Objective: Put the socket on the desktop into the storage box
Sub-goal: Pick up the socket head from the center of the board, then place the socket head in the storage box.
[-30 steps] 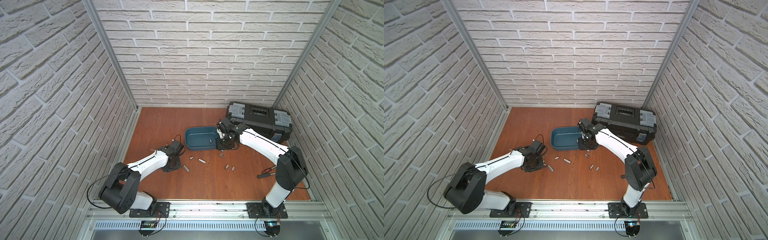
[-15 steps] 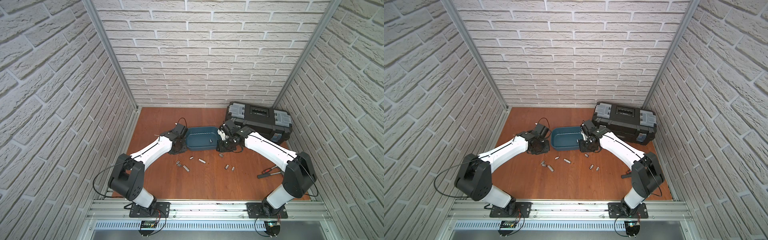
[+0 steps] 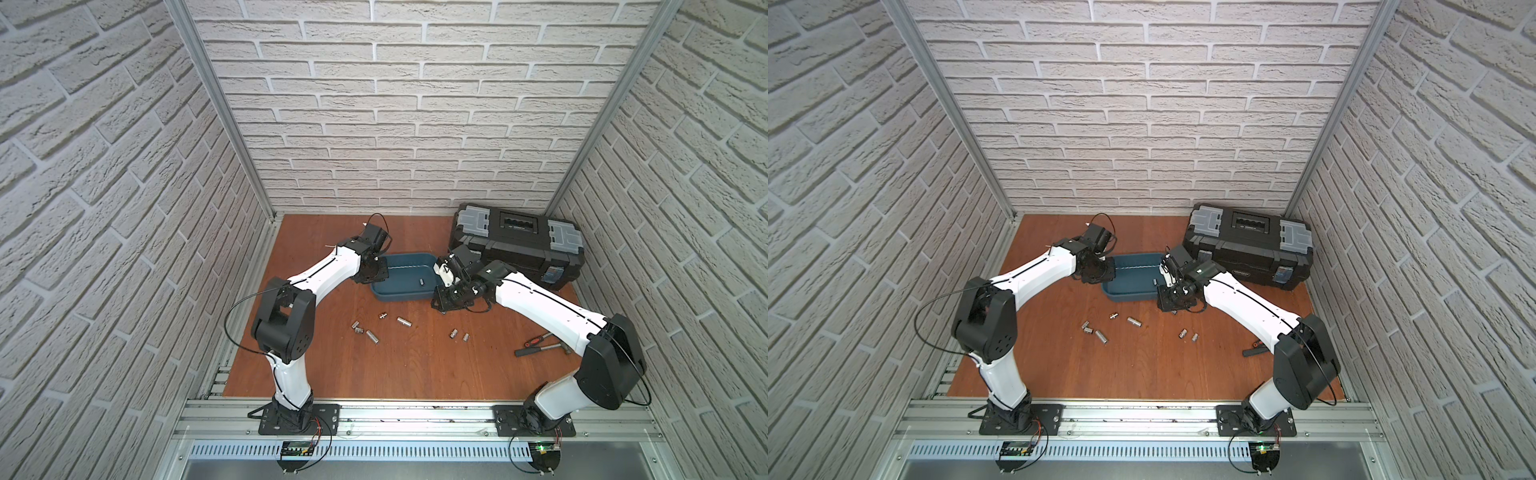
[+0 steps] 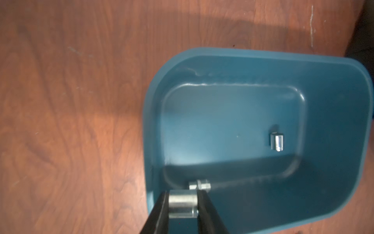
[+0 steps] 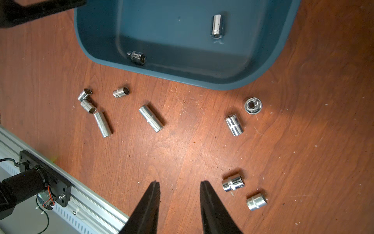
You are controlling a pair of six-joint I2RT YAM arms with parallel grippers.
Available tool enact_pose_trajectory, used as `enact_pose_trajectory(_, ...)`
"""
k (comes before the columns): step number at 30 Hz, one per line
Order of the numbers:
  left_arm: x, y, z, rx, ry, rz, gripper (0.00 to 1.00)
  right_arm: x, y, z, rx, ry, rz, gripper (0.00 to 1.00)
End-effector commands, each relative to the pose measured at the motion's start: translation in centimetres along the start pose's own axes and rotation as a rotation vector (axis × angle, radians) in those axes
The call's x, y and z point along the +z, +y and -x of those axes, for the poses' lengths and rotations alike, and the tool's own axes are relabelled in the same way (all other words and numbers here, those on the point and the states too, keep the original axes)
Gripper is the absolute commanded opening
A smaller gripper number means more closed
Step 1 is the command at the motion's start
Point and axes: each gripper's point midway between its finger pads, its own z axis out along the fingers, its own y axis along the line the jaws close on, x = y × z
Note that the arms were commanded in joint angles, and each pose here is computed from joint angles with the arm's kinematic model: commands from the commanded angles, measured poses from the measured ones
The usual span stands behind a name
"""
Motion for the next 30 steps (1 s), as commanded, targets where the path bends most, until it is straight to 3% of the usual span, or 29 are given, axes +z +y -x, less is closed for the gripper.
enact_pose_trajectory(1,0.9,-0.9,1.2,0.018,0.013,-0.032,0.29,-0.7,0.5,0.2,-0.014,-0.041,0.016,0.39)
enact_pose_trajectory(16,5.0,-1.4,2.6,0.053,0.077,-0.010,0.30,-0.4,0.6,-0.2,0.000,-0.036,0.010,0.39)
enact_pose_trajectory(23,4.9,-1.5,2.5,0.056,0.073,-0.016,0.33,-0.2,0.5,-0.2,0.000,-0.035,0.001,0.40)
enact_pose_trajectory(30,3.1,-2.0,2.9,0.093,0.033,-0.020,0.42,-0.1,0.4,0.0,0.005,-0.040,-0.006,0.40)
